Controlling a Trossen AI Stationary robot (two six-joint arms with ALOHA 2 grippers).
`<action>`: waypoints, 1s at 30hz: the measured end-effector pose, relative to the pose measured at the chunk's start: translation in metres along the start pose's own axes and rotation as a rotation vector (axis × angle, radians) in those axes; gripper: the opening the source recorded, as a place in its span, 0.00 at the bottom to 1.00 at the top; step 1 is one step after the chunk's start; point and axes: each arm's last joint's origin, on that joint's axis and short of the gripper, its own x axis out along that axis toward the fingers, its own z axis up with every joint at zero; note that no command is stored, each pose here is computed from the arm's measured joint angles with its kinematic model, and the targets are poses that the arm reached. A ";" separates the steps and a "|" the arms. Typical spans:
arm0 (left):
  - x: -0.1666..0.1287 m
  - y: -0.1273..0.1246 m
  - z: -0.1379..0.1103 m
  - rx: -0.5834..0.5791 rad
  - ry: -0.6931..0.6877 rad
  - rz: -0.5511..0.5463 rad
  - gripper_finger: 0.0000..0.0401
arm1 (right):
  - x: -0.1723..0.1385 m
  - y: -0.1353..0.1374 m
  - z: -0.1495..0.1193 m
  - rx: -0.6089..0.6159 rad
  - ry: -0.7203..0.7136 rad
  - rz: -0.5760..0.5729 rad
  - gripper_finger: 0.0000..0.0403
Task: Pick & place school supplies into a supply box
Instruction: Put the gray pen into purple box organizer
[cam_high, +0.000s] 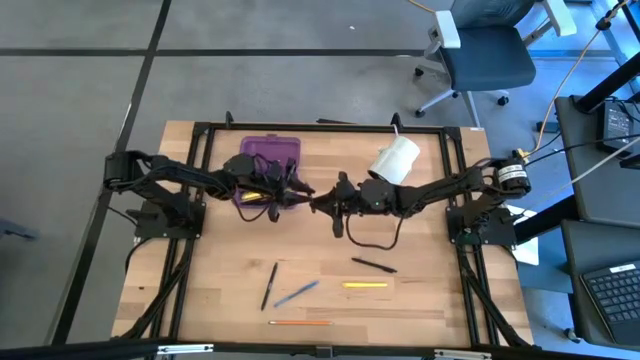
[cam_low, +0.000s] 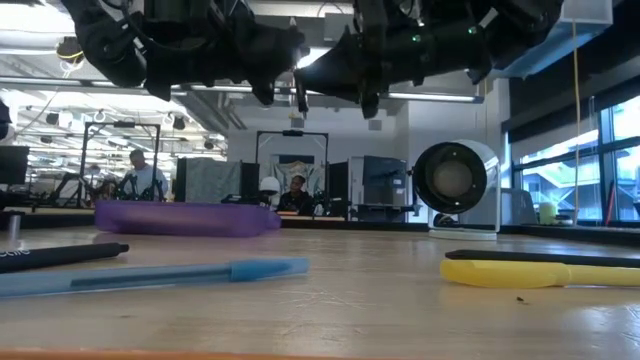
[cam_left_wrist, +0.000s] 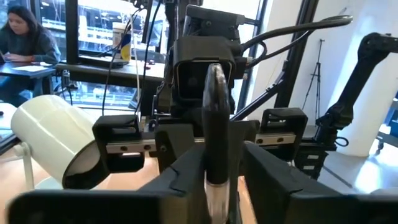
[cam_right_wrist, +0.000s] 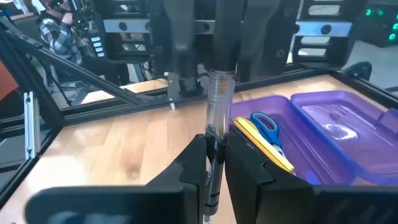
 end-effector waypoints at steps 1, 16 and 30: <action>0.000 0.000 0.000 0.000 0.000 0.000 0.20 | 0.000 0.000 0.000 -0.012 -0.001 0.000 0.13; -0.012 0.013 0.000 -0.085 0.097 0.078 0.06 | -0.007 -0.001 -0.011 -0.074 0.193 0.047 0.19; -0.030 0.007 0.052 -0.158 0.769 0.472 0.06 | -0.047 -0.003 -0.016 0.138 0.590 -0.014 0.43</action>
